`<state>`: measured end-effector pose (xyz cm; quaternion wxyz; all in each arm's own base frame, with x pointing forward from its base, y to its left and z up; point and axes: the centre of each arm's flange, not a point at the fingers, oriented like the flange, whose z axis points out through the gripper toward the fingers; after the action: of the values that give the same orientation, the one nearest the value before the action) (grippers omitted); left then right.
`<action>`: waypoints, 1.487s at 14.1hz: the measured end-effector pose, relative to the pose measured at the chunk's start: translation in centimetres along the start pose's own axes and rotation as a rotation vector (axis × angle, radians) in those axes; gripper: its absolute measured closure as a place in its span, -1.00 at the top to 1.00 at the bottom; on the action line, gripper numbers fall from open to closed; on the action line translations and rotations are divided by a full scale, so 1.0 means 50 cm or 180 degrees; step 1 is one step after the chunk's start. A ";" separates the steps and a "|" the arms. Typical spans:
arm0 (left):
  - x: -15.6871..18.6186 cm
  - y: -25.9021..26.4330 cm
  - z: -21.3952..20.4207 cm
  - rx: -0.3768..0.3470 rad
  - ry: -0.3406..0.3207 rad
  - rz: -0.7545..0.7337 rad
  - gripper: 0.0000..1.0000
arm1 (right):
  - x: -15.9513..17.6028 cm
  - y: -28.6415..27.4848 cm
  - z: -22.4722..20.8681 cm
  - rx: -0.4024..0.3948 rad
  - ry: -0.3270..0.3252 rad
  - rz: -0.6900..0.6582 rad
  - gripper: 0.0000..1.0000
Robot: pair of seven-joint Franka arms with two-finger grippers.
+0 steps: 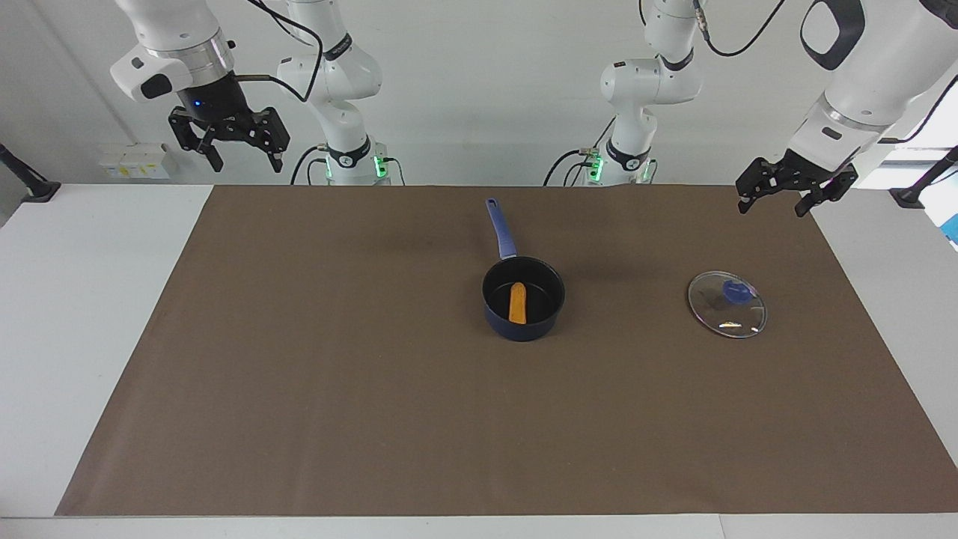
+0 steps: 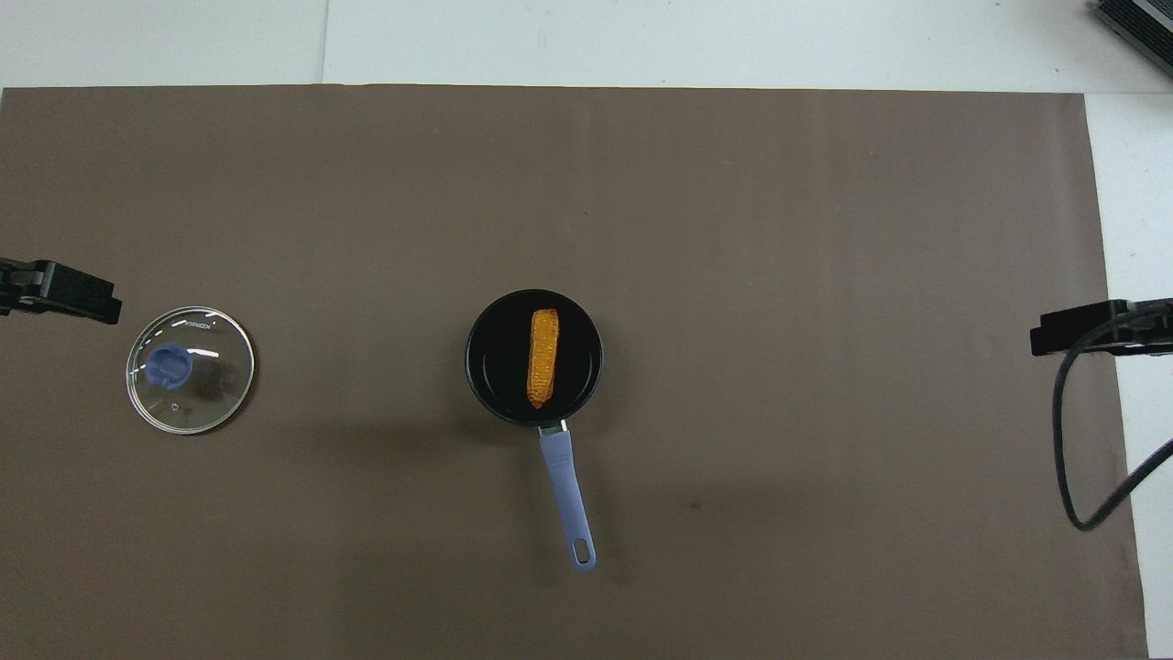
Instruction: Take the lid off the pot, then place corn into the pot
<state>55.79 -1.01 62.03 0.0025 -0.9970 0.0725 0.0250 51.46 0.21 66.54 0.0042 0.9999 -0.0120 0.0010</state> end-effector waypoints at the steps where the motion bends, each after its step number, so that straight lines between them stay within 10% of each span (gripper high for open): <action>1: 0.000 0.000 0.000 0.0000 0.0000 0.0000 1.00 | 0.000 0.000 0.000 0.0000 0.0000 0.0000 1.00; 21: 0.000 0.000 0.000 0.0000 0.0000 0.0000 1.00 | -0.005 0.001 -0.015 0.0003 0.0047 0.0003 1.00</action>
<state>55.79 -1.01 62.03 0.0025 -0.9970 0.0725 0.0250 51.20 0.16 67.27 0.0038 0.9999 -0.0124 0.0084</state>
